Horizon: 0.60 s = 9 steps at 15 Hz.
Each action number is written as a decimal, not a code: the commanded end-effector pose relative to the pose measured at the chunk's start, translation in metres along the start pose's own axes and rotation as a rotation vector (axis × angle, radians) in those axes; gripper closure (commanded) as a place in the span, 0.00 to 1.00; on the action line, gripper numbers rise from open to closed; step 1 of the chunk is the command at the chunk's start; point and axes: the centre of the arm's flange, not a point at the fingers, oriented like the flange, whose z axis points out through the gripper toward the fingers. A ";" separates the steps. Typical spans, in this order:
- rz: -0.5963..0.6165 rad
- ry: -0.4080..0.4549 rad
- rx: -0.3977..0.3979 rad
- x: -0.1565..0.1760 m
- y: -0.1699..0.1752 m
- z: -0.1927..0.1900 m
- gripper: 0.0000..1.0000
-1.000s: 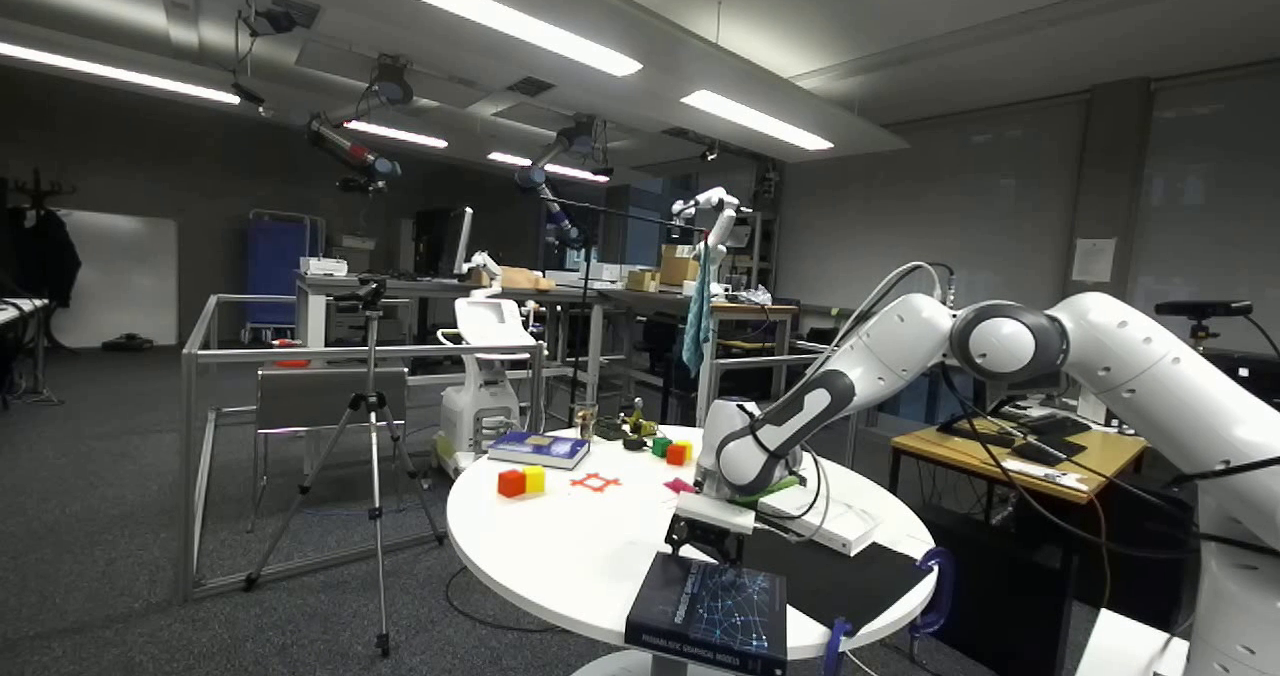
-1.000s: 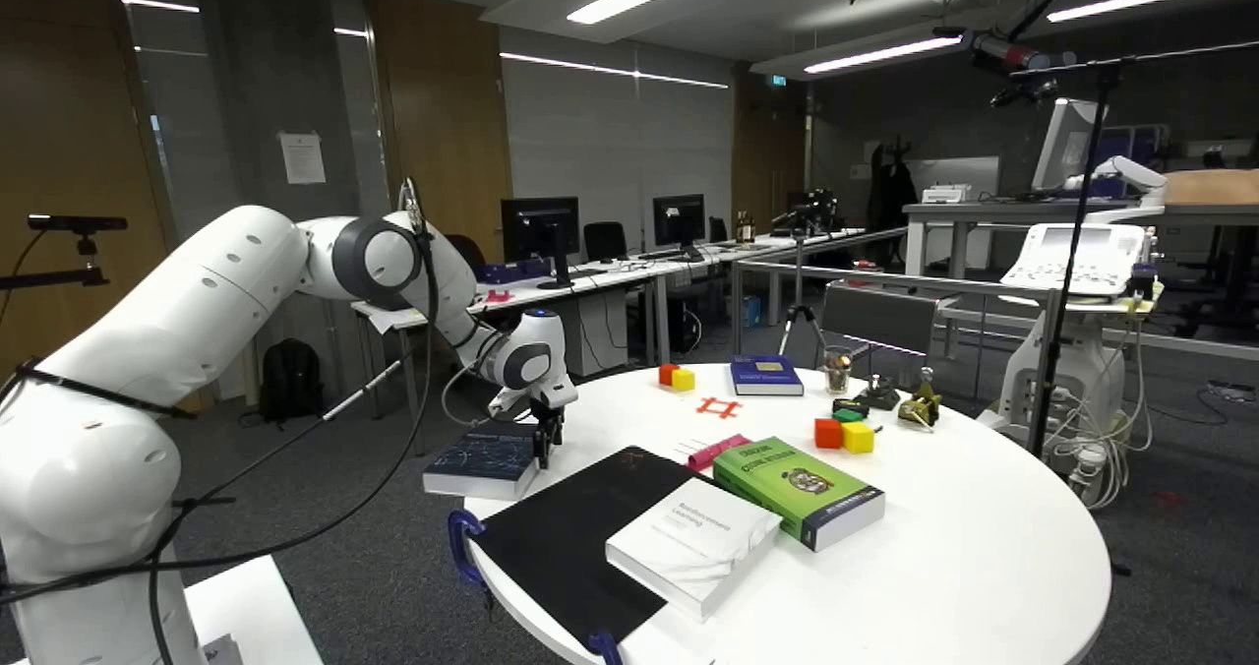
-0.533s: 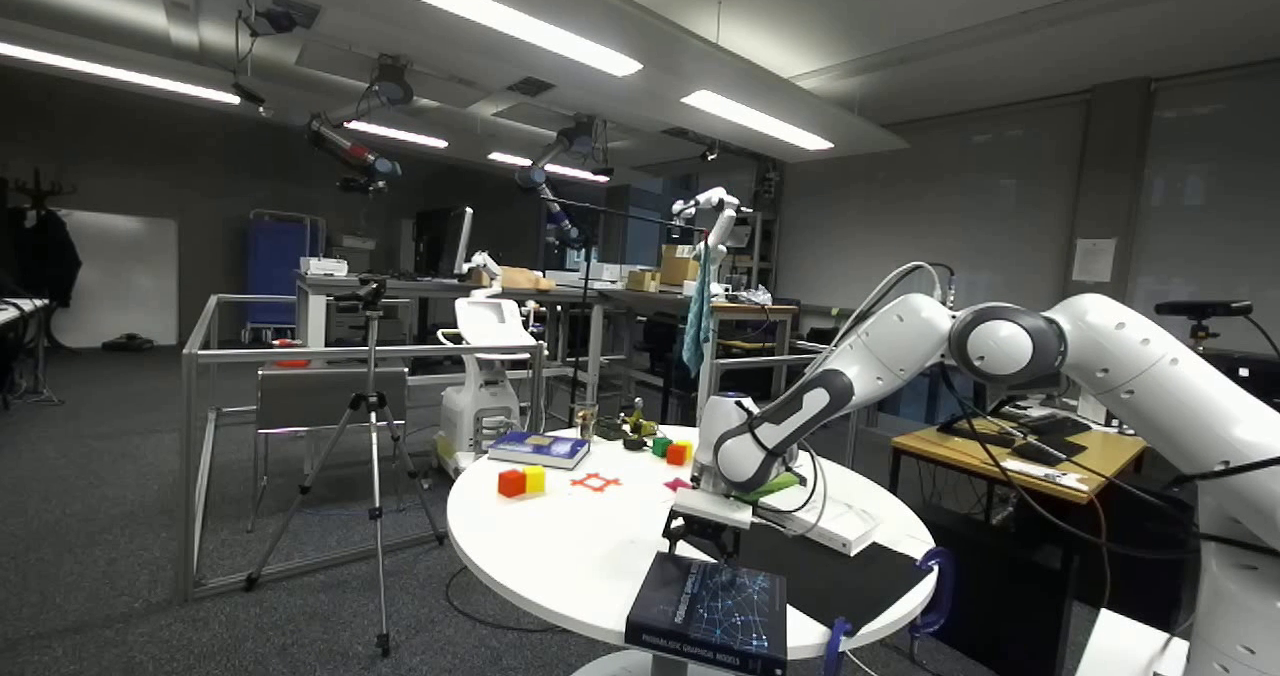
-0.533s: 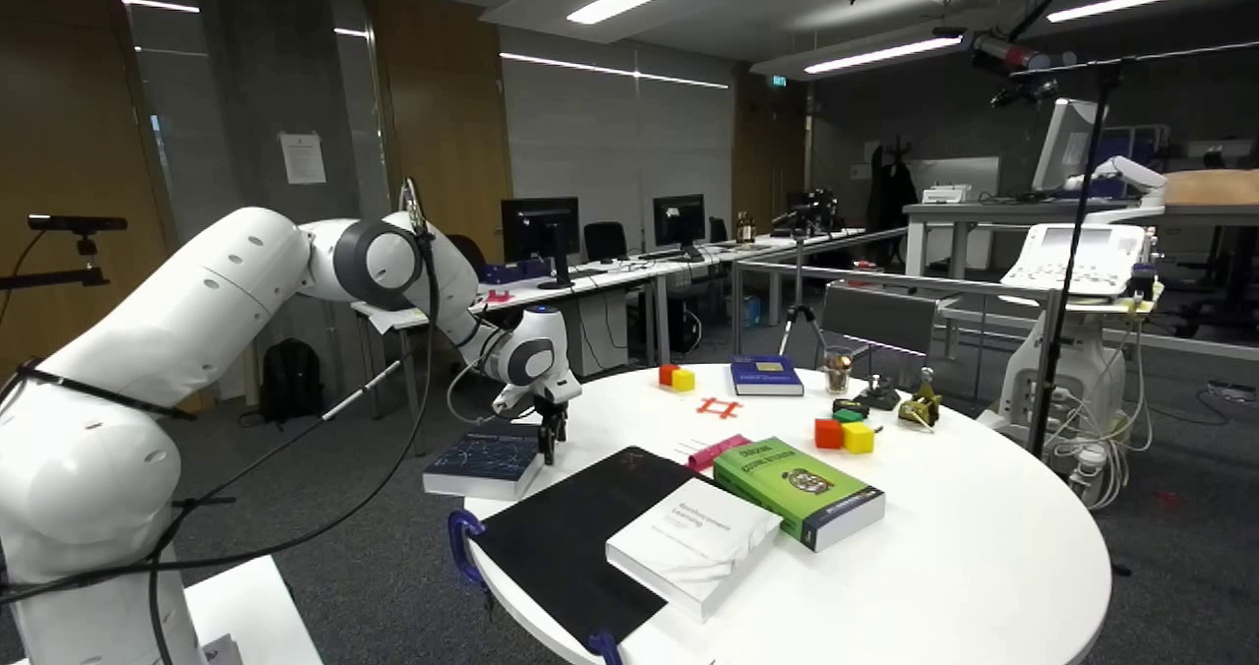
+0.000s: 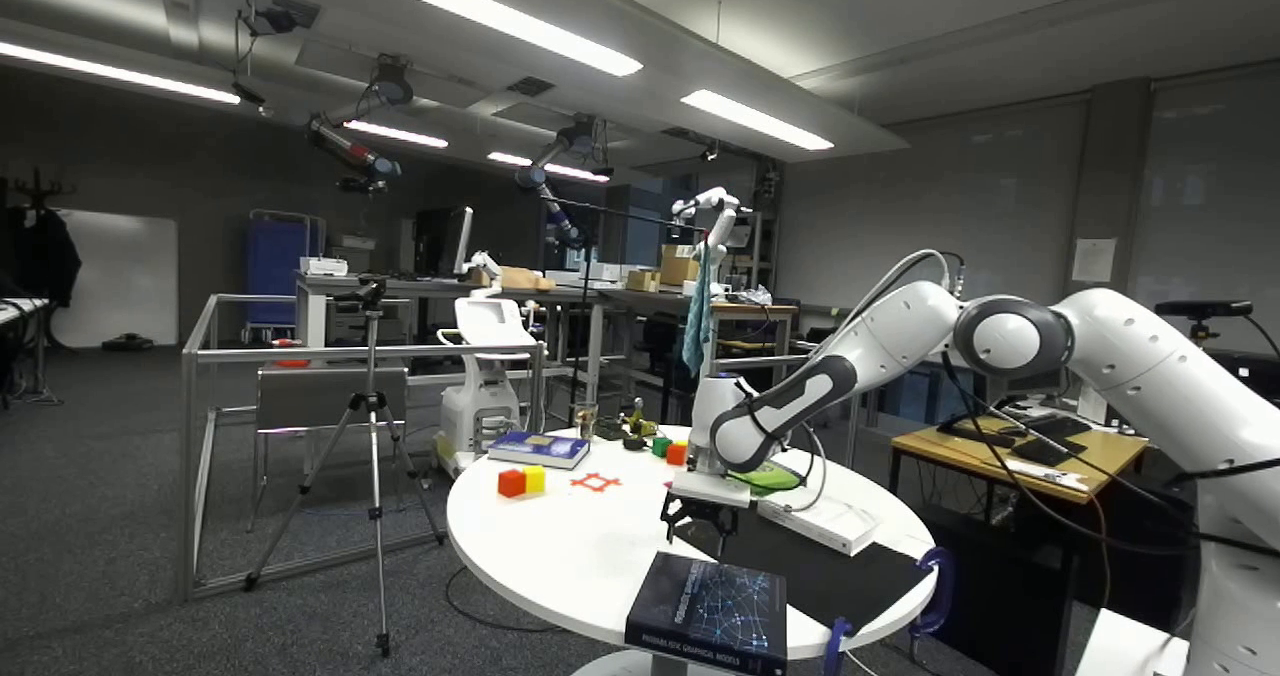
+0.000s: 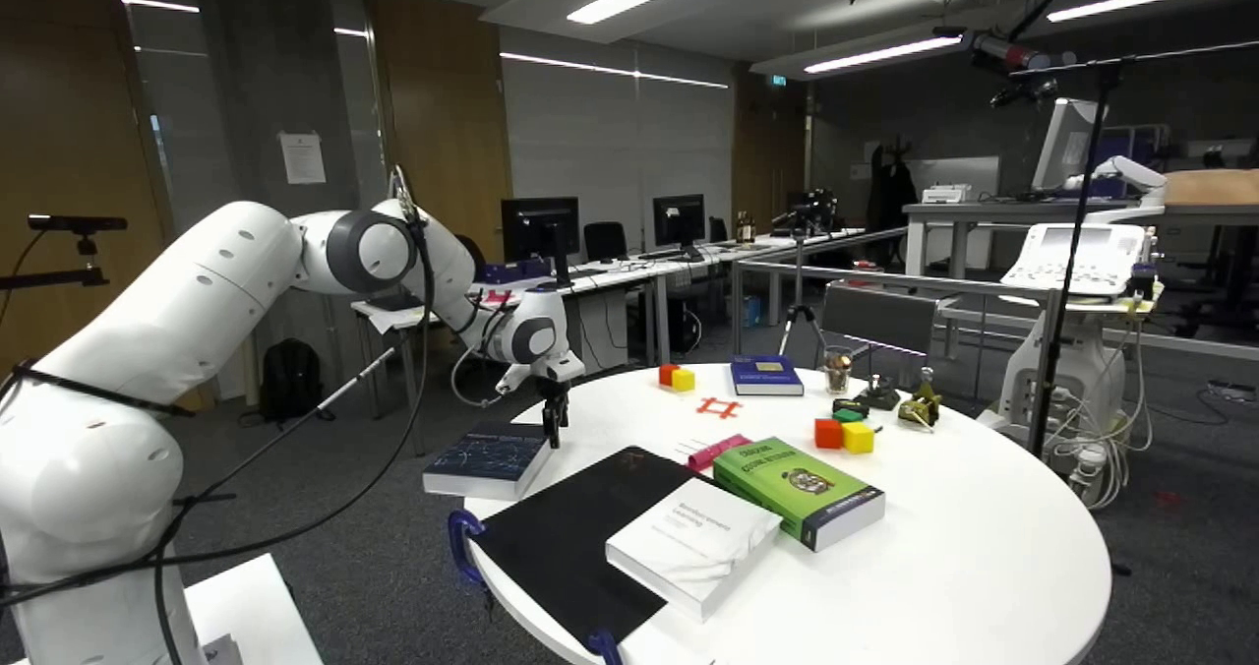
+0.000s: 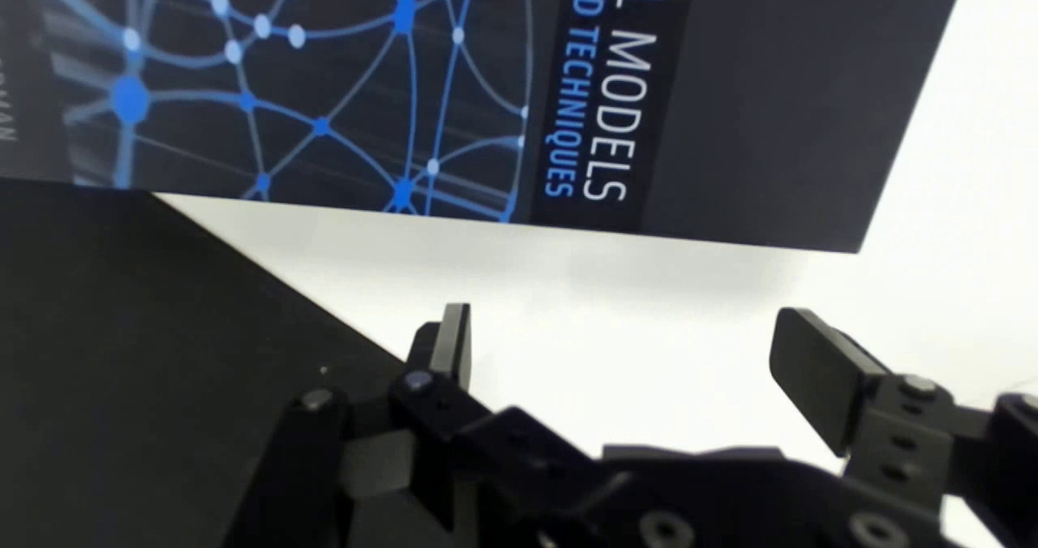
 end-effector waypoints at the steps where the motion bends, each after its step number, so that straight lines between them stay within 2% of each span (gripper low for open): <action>1: -0.050 0.007 -0.038 -0.021 0.004 -0.055 0.00; 5: -0.133 0.028 -0.053 -0.048 0.015 -0.102 0.00; 9: -0.283 0.057 -0.155 -0.080 0.047 -0.135 0.00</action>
